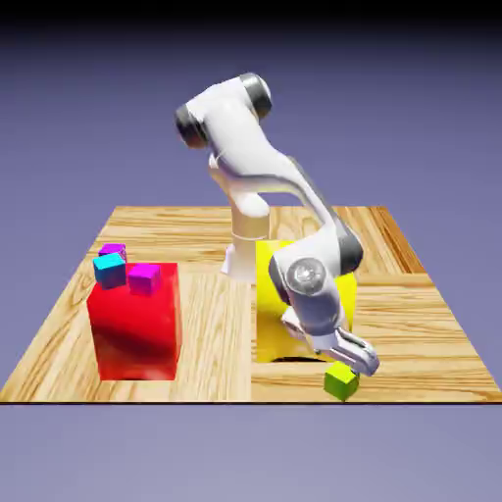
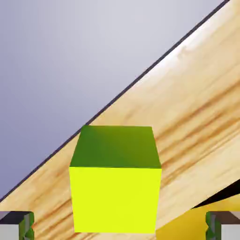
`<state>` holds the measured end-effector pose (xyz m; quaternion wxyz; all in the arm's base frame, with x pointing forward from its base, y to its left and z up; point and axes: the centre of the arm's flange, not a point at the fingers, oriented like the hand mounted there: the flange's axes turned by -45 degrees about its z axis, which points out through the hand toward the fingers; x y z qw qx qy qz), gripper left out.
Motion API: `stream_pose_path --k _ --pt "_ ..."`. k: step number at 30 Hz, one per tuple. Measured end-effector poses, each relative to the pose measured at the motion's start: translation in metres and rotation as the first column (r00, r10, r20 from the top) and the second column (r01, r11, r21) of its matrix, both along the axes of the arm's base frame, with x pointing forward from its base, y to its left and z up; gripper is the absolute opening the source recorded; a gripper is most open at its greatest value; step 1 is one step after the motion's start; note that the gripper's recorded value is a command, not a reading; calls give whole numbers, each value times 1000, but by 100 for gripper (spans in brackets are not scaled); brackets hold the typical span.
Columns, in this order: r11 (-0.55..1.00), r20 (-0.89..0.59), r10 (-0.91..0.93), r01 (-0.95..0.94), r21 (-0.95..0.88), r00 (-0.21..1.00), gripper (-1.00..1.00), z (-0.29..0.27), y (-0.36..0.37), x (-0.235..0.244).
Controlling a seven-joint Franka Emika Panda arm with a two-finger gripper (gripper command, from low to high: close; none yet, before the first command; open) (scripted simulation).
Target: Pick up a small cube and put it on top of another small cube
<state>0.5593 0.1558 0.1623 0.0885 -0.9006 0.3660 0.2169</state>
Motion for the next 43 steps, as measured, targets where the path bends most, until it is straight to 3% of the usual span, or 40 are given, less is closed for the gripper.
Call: stream_pose_path --k 2,3,5,9,16,23,31,34,37,38,40,43 --pt "1000 0 1 -1 0 1000 0 -42 10 -12" --pt "1000 0 1 -1 -1 1000 -100 -44 11 -12" --pt "1000 0 0 0 0 1000 -100 -44 11 -12" --pt "1000 -18 -9 9 -5 1000 -100 25 -5 3" --pt "915 -39 -383 373 -151 923 -100 79 -154 6" --pt "673 2 -731 722 -161 682 -100 170 -295 -31" --pt "273 -10 -962 962 10 273 -100 288 -420 -131" --pt "221 0 -975 975 1 221 -100 290 -437 -146" --pt "227 -1 -974 974 2 227 -100 239 -419 -134" --pt "224 0 -975 975 1 224 100 226 -416 -133" --pt "222 0 -975 975 0 222 100 225 -417 -134" --pt "221 -1 -975 975 1 221 100 277 -434 -143"
